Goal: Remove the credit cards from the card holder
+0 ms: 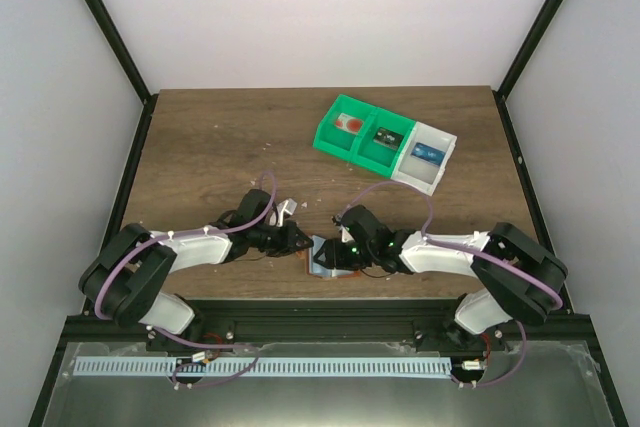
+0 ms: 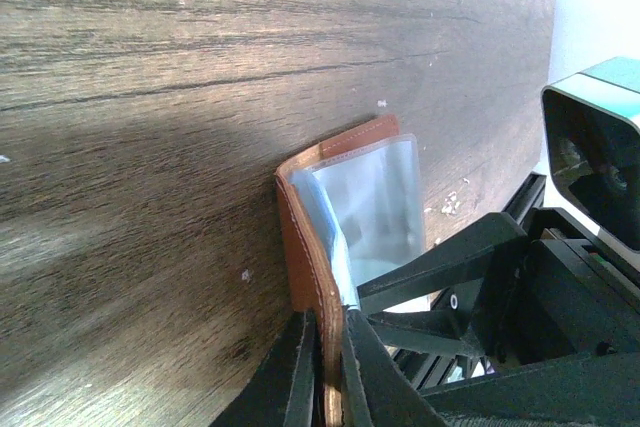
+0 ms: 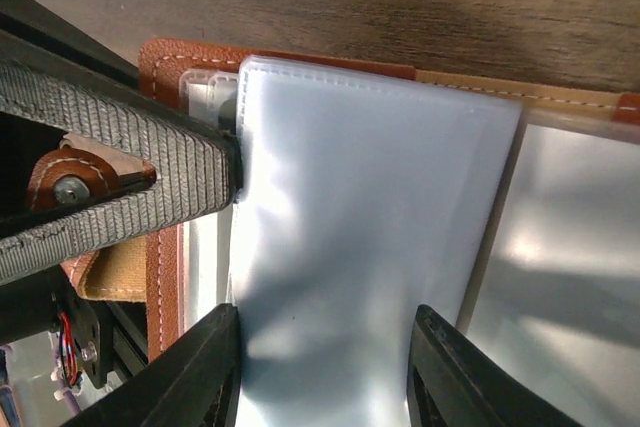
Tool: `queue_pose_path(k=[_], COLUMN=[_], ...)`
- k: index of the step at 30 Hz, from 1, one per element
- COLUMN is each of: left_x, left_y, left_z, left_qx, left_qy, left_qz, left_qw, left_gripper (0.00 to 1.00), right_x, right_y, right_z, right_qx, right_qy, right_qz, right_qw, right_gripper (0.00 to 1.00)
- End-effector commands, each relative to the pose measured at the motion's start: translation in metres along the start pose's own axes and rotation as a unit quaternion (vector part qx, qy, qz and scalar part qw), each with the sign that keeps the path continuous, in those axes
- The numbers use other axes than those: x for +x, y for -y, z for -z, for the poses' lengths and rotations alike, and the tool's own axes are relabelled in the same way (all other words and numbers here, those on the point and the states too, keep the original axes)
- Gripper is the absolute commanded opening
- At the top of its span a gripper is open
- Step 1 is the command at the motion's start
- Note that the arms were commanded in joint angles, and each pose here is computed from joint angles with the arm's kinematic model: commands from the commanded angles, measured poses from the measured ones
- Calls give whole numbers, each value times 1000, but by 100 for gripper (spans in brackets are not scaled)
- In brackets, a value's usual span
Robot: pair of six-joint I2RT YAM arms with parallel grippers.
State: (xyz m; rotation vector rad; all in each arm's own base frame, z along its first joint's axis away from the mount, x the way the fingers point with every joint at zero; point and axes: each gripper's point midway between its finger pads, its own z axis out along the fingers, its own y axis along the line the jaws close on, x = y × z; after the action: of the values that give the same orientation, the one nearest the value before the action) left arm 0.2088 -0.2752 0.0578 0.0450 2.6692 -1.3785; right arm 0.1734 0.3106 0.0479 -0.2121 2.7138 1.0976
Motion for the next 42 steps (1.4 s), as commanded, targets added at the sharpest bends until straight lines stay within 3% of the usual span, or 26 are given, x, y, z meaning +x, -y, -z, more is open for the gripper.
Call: queue_pose_path(k=[1, 5, 9, 16, 19, 22, 27, 29, 36, 42], left_x=[-5, -4, -5, -4, -4, -4, -3, -3, -2, -2], left_y=[10, 9, 8, 8, 8, 8, 7, 7, 6, 7], left_z=[2, 3, 2, 1, 1, 1, 1, 1, 0, 0], left_qx=[7, 4, 2, 2, 1, 0, 0, 0, -2, -1], left_qy=[7, 7, 6, 3, 1, 1, 0, -1, -5, -5], left_qz=[-20, -20, -19, -18, -18, -19, -20, -20, -21, -24], left_qw=[1000, 1000, 1000, 1000, 1000, 1000, 1000, 1000, 1000, 1000], left_gripper=[9, 22, 23, 5, 0, 0, 0, 0, 0, 0], right_x=[1, 1, 1, -2, -2, -1, 0, 0, 0, -7], right_y=[13, 15, 15, 16, 21, 25, 34, 39, 57, 61], right_z=[1, 3, 6, 12, 14, 17, 23, 25, 36, 51], right_qx=[34, 34, 32, 37, 50, 59, 78, 89, 143, 173], right_qy=[6, 13, 19, 34, 37, 40, 49, 53, 62, 82], right_qz=[-1, -7, -9, -11, -11, -10, -7, -7, -9, -2], right_qw=[999, 999, 999, 999, 998, 997, 996, 995, 988, 982], right_gripper=[45, 44, 40, 35, 39, 43, 23, 20, 31, 20])
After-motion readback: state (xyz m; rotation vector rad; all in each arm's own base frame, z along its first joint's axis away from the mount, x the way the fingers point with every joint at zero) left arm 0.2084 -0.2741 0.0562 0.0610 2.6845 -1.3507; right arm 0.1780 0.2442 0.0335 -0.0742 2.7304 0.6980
